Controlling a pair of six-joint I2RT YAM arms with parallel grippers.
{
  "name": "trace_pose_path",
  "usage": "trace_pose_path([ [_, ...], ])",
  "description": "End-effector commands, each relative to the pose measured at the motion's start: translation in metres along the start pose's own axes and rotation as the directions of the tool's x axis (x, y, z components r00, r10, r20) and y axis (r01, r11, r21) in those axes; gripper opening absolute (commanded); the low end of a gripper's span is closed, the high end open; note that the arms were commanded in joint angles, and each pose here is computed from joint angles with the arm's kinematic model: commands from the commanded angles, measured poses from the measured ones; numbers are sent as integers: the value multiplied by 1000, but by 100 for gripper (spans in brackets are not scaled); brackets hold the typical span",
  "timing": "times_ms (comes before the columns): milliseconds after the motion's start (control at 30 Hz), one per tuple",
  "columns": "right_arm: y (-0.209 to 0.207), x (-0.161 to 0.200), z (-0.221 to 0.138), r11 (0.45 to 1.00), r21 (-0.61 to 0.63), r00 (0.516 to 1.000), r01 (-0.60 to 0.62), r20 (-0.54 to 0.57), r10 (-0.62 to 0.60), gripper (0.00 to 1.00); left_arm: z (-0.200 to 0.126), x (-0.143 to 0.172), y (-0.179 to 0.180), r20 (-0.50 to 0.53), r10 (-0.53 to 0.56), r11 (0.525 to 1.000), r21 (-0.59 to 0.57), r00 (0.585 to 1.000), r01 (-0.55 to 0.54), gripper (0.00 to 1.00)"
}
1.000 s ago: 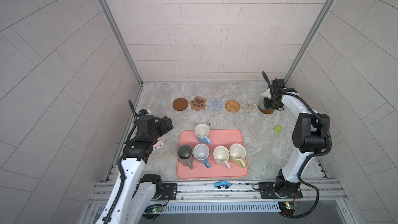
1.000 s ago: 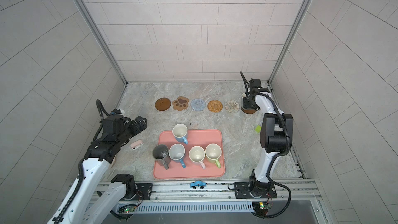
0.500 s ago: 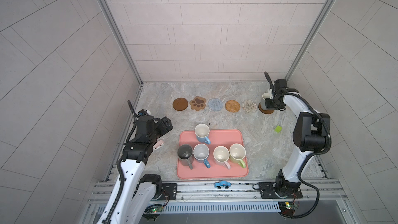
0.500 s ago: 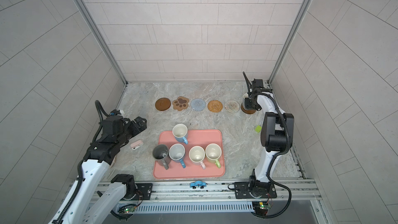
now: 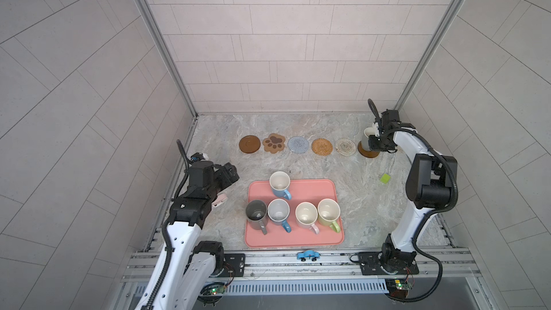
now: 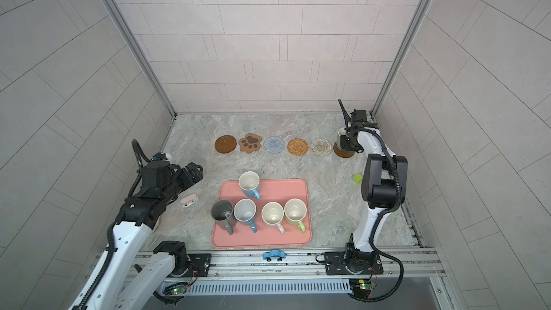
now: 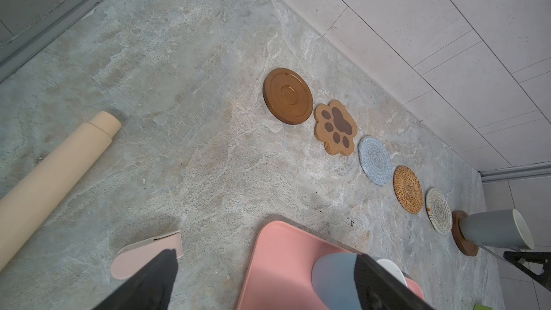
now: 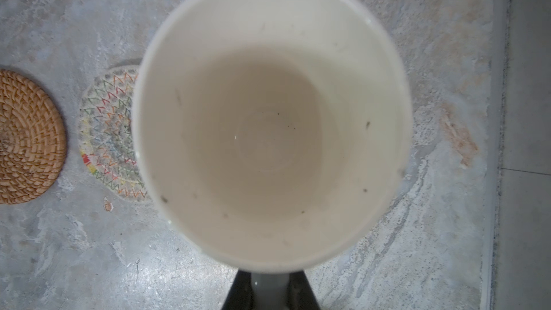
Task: Place cups on coasters
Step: Place the cup on the coaster.
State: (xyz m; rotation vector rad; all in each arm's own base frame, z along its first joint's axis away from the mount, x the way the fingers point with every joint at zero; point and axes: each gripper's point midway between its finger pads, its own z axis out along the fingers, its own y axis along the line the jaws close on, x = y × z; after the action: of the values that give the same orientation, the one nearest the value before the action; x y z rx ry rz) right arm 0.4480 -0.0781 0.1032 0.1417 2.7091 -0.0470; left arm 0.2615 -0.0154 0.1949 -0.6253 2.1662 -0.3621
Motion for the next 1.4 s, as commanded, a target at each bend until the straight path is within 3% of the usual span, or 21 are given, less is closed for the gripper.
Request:
trace_pose_path([
  [0,-7,-8,-1,1000,7,1000,18,22,-18,0,-1,3,5,1,-13,1000,-19,1000,13,100],
  [1367,-12,10,-9,999,3,999,40,-15,-40,0,-2,6,7,1,-23,1000,-14,1000,23,100],
])
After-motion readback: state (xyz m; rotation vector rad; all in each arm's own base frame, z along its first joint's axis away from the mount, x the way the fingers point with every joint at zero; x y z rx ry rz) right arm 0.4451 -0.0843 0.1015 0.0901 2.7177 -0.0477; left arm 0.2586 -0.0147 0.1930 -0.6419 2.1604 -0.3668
